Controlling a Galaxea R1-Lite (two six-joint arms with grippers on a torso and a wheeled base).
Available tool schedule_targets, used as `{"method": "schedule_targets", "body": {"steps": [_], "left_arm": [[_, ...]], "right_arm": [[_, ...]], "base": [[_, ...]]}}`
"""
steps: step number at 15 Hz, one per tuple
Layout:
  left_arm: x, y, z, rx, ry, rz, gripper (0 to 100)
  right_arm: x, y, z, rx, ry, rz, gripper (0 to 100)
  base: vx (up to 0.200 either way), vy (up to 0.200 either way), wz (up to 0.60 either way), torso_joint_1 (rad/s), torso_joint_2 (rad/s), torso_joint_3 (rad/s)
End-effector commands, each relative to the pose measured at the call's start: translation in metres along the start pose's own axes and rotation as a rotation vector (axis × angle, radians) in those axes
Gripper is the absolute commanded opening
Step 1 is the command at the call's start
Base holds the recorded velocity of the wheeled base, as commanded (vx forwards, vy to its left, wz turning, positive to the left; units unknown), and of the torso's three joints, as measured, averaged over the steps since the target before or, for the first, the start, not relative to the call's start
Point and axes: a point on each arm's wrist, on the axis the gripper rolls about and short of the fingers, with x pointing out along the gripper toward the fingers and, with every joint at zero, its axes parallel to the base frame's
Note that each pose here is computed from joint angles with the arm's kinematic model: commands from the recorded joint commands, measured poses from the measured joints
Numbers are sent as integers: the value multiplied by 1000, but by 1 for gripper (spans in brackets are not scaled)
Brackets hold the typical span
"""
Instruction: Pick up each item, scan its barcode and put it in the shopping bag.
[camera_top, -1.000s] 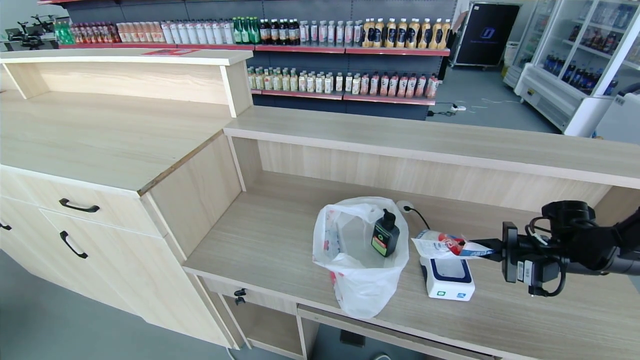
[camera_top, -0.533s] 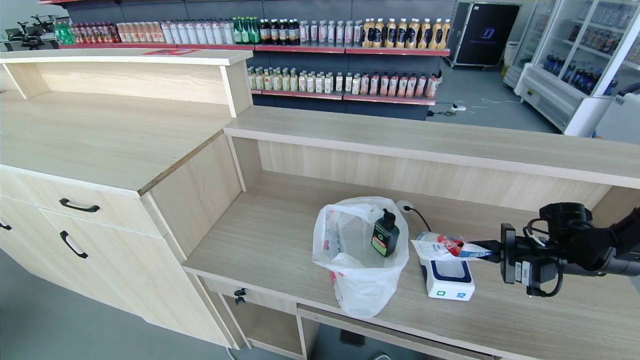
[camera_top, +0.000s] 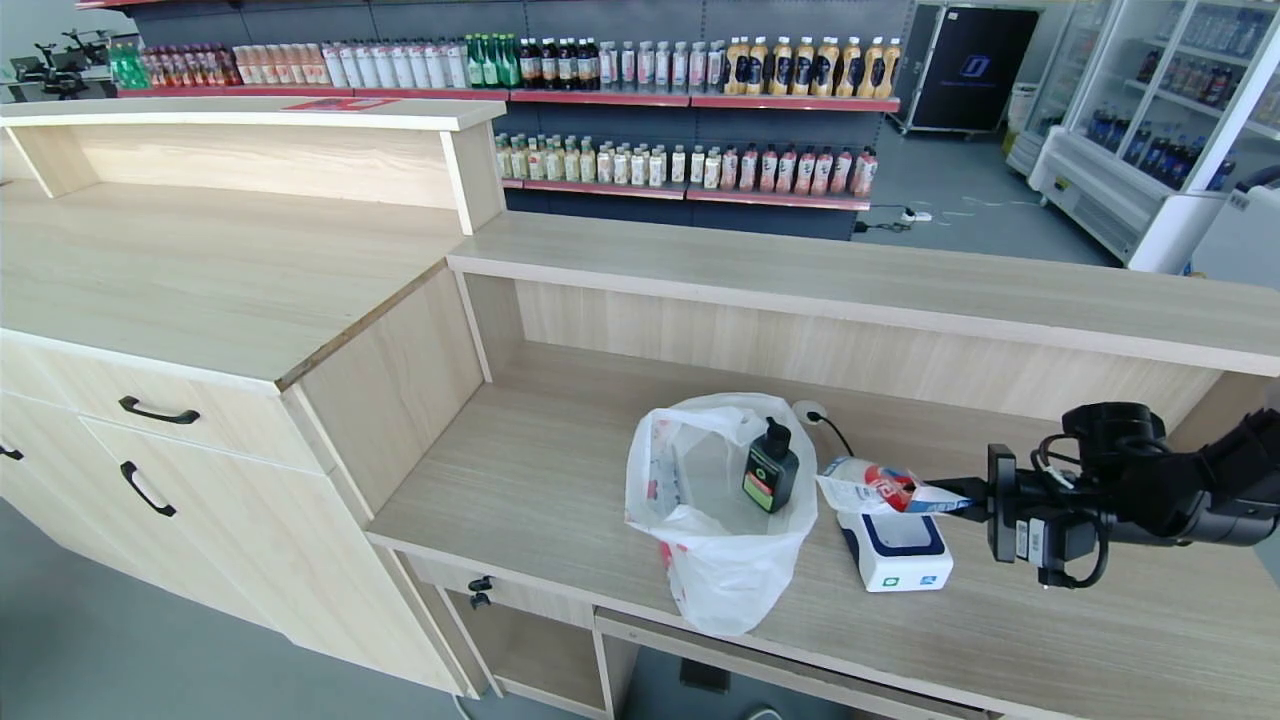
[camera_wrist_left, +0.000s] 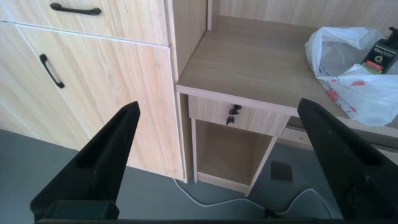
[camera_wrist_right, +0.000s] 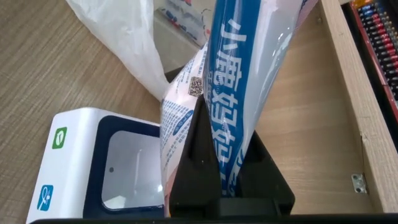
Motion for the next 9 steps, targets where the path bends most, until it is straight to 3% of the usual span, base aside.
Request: {"method": "schedule_targets", "body": {"steps": [1, 4, 6, 7, 9], "left_arm": [[0, 0, 0, 0, 0, 0, 100], [0, 0, 0, 0, 0, 0, 100], [0, 0, 0, 0, 0, 0, 100], [0, 0, 0, 0, 0, 0, 100], [0, 0, 0, 0, 0, 2, 100]], "right_arm": [[0, -1, 0, -3, -1, -1, 0], [-4, -9, 10, -13, 2, -4, 0], [-15, -22, 29, 10, 8, -4, 0], [-23, -33, 45, 53, 10, -3, 0], [-46, -73, 101, 331, 14, -13, 0]], "base": [[0, 0, 0, 0, 0, 0], [0, 0, 0, 0, 0, 0], [0, 0, 0, 0, 0, 0], [0, 0, 0, 0, 0, 0], [0, 0, 0, 0, 0, 0]]}}
